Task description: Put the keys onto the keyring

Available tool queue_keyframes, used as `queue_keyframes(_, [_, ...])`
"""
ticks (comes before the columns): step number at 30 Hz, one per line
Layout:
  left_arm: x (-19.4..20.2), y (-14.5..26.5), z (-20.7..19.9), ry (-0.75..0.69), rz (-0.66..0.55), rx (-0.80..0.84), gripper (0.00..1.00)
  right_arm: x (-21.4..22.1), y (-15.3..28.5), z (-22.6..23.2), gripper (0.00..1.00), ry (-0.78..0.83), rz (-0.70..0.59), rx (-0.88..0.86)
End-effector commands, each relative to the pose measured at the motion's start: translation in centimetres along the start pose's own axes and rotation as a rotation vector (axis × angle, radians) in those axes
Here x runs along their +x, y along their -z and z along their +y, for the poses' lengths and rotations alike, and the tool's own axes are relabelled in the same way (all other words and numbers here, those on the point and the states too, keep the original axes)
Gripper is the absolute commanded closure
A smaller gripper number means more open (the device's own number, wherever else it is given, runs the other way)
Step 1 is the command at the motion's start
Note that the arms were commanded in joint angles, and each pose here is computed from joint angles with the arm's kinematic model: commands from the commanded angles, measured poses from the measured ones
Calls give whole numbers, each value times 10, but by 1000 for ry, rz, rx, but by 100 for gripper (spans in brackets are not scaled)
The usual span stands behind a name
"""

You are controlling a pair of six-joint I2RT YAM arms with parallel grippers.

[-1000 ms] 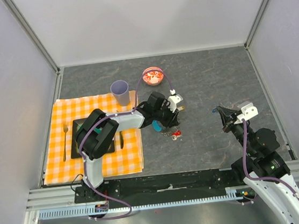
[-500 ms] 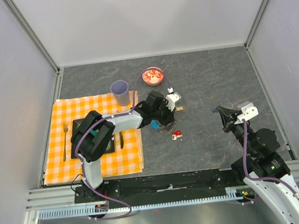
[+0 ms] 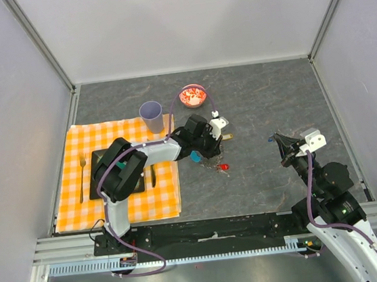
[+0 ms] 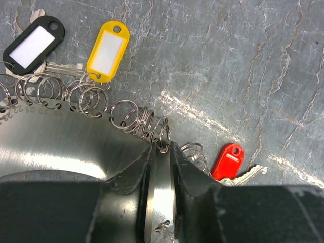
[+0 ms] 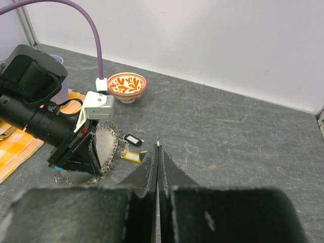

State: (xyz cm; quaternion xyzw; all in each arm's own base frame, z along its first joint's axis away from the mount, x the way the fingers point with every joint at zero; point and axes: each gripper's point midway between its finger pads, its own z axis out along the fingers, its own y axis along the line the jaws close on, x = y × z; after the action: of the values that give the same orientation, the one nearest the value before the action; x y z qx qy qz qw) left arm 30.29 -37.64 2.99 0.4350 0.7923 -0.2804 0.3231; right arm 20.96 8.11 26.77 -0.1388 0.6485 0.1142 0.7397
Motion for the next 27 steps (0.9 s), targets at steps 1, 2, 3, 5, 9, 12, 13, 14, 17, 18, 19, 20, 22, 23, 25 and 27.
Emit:
queue_keyframes(1, [-8, 0, -1, -6, -20, 10, 75, -11, 0, 1, 100, -14, -46, -2])
queue_keyframes(2, [-7, 0, -1, -5, -18, 11, 75, -11, 0, 1, 100, -14, -46, -4])
queue_keyframes(3, [-7, 0, -2, -5, -18, 13, 74, -11, 0, 1, 100, -14, -46, -2])
queue_keyframes(5, [-7, 1, -4, -5, -19, 25, 73, -11, 0, 1, 100, -12, -46, -4])
queue_keyframes(9, [-7, -2, -7, -12, -22, 41, 71, -11, 0, 1, 100, -14, -48, -4])
queue_keyframes(12, [-8, -5, -6, -20, -34, 42, 70, -12, 0, 1, 100, -14, -49, -6])
queue_keyframes(13, [-8, -7, -5, -21, -34, 43, 71, -11, 0, 2, 100, -14, -48, -8])
queue_keyframes(14, [-7, -9, -5, -19, -30, 45, 71, -11, 0, 1, 100, -14, -48, -5])
queue_keyframes(17, [-8, -10, -6, -18, -31, 55, 78, -12, 1, 2, 100, -13, -50, -8])
queue_keyframes(18, [-8, -10, -7, -19, -31, 60, 80, -12, 1, 1, 100, -14, -49, -7])
queue_keyframes(19, [-10, -9, -8, -20, -36, 63, 82, -12, 1, 1, 100, -14, -49, -7])
queue_keyframes(20, [-10, -8, -8, -23, -37, 65, 84, -12, 1, 1, 100, -13, -50, -6])
queue_keyframes(22, [-16, -1, -10, -35, -60, 66, 90, -12, 1, 2, 100, -13, -51, -11])
queue_keyframes(23, [-17, 0, -12, -38, -68, 73, 94, -12, 1, 2, 100, -12, -50, -10])
queue_keyframes(25, [-25, 7, -16, -50, -90, 81, 98, -12, 1, 2, 100, -13, -51, -12])
queue_keyframes(27, [-28, 11, -18, -56, -105, 90, 98, -12, 1, 2, 100, -14, -51, -11])
